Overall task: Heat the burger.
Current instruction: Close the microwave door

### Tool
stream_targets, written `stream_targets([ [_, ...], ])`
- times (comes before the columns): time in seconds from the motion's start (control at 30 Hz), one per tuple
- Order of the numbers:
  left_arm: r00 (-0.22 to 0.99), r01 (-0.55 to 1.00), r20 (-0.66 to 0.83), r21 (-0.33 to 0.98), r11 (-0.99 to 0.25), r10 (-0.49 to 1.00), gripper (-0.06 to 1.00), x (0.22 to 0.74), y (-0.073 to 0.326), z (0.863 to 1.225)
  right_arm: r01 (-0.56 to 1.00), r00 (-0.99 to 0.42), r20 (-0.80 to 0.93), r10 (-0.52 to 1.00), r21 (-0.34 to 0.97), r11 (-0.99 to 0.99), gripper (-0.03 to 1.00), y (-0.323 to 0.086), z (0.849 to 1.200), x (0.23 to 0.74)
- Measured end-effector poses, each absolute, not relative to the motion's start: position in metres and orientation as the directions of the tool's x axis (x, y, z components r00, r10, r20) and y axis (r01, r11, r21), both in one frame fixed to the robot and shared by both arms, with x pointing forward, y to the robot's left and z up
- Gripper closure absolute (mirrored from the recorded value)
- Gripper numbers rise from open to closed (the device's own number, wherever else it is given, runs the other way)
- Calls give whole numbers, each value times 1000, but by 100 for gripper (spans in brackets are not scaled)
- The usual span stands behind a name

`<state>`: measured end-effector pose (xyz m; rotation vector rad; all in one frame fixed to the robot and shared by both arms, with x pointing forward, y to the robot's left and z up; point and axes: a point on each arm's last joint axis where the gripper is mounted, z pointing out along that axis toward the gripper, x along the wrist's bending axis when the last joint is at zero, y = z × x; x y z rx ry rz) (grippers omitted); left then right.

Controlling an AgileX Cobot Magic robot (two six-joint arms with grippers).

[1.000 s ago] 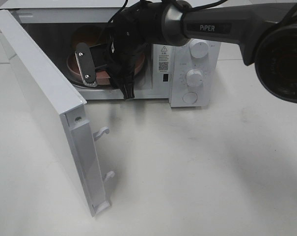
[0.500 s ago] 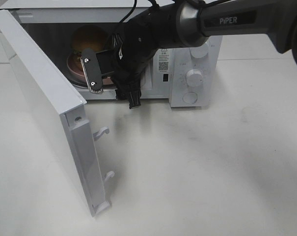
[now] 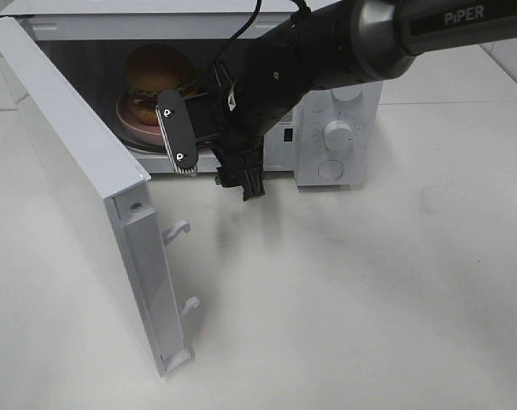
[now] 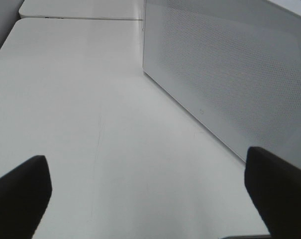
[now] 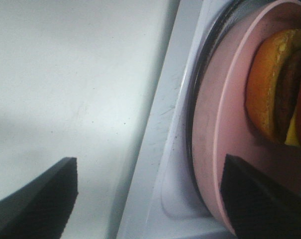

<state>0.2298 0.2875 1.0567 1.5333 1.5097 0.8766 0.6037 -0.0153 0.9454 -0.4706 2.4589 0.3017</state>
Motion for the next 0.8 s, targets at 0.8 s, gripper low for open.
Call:
stream_targets([
  [0.8, 50, 447, -55, 894, 27, 997, -3, 230, 288, 1057, -369, -772, -596, -222, 136, 919, 20, -65, 974, 541],
])
